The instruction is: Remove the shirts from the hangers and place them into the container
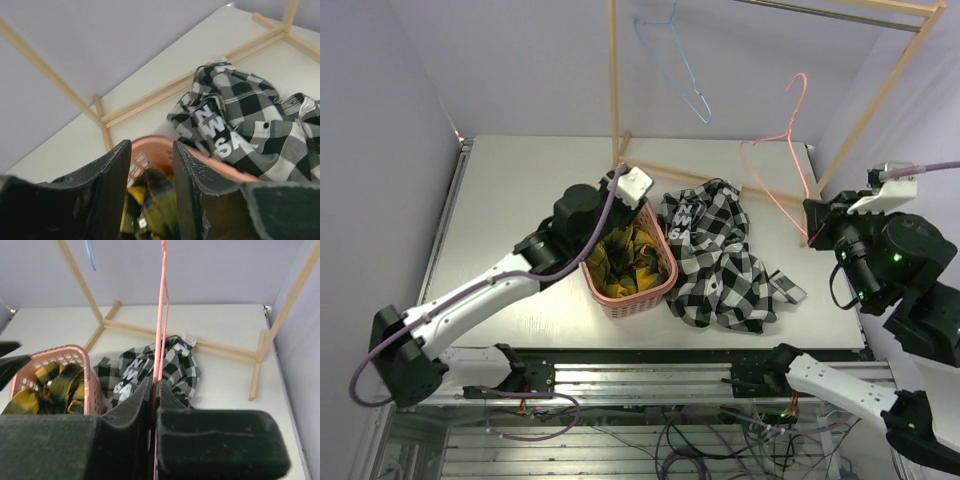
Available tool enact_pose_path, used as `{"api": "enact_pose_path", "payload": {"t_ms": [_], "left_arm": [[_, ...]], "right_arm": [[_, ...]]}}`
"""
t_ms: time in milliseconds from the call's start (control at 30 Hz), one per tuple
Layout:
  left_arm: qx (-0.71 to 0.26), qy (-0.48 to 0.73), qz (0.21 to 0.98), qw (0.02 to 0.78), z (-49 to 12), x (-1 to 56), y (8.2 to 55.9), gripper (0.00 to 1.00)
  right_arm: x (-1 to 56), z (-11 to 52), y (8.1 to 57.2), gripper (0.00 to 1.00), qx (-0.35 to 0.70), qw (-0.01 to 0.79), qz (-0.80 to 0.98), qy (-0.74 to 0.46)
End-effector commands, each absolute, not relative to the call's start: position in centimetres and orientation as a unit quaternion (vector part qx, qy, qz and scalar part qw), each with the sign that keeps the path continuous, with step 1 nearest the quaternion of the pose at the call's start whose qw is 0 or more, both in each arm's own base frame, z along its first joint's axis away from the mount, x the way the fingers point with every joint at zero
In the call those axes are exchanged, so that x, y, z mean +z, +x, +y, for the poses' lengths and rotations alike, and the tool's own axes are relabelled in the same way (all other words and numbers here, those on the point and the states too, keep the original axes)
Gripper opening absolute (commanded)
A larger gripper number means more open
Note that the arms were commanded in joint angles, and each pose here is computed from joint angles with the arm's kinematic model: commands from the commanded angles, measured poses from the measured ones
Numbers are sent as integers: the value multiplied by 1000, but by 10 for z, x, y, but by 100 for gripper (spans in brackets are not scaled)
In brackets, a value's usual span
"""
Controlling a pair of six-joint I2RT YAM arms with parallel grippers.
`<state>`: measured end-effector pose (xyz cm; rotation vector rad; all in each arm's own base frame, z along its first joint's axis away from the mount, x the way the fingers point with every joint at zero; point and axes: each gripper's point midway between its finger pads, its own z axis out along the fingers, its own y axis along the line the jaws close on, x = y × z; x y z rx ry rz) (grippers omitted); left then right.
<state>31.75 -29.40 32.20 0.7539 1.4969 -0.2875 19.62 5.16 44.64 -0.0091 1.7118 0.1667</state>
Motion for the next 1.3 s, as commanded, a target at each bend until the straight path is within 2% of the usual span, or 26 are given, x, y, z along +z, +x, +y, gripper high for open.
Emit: {"api": "enact_pose_path", "payload": {"t_ms": [0,167,400,700,1033,1267], "left_arm": [[-84,279,661,691,-251,332,310,49],[-50,213,653,725,-201,339,294,49],[-6,166,656,737,-158,335,282,51],[-18,156,650,744,-151,343,274,50],[-25,156,648,745,-150,346,272,50],[-22,158,649,744,-151,345,273,51]], "right_arm": [[482,38,211,0,57,742,667,42],[486,50,233,0,39,780,624,45],[516,73,270,0,-13,782,622,30],[534,88,308,0,-55,782,620,29],[528,45,355,0,-62,776,625,60],[526,36,368,0,-56,779,621,67]]}}
